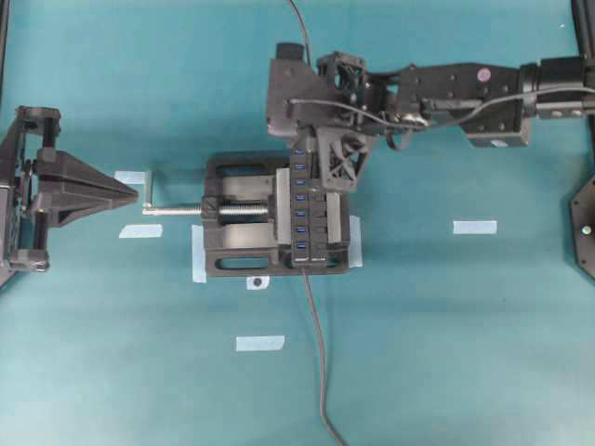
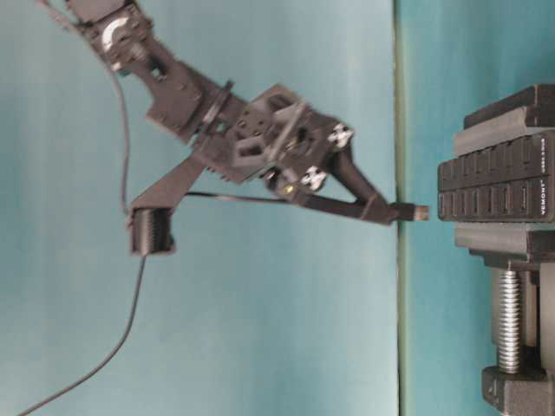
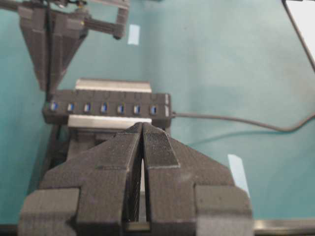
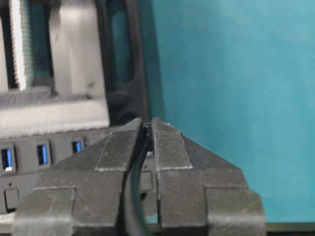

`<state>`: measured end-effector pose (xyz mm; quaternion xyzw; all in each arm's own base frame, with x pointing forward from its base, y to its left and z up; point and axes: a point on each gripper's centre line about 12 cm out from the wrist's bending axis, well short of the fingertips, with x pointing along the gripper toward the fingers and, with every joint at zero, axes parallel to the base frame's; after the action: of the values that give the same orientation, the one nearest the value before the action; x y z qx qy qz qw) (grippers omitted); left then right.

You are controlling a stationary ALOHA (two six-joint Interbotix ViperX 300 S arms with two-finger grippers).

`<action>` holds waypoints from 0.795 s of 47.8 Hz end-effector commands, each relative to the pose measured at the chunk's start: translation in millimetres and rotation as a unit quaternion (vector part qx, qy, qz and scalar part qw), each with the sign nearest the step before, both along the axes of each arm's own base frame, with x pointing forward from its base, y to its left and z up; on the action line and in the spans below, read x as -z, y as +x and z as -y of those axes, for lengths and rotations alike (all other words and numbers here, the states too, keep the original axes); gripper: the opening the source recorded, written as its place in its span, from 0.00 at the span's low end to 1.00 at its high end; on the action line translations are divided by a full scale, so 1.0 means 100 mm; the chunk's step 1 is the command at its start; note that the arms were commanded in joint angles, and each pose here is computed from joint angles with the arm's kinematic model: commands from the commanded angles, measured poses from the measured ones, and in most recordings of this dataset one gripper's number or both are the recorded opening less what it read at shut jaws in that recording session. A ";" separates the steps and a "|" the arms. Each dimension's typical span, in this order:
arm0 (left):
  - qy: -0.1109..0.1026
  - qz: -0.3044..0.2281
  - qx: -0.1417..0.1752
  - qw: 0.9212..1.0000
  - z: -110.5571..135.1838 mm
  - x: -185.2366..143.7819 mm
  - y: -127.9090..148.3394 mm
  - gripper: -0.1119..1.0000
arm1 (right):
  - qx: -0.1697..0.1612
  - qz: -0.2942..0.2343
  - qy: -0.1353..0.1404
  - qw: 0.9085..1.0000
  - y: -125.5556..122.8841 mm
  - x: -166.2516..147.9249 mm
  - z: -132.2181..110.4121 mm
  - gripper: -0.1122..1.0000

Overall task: Insert the USB into the center port of the fixed hub
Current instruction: 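Grasp the black USB plug with the right gripper and lift it, then carry the plug with the right gripper over the hub's center port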

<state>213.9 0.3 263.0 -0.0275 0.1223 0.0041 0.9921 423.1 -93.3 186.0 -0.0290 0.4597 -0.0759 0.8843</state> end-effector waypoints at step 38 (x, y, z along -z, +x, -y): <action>-0.002 0.008 -0.001 1.000 0.00 -0.04 -0.01 0.11 | -0.020 -0.017 0.019 0.999 0.11 -0.53 -0.33 0.16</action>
<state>211.5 0.3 262.5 -0.0290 0.1201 0.0042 0.9923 432.1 -66.7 214.4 -0.0220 0.5041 -0.0505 0.8619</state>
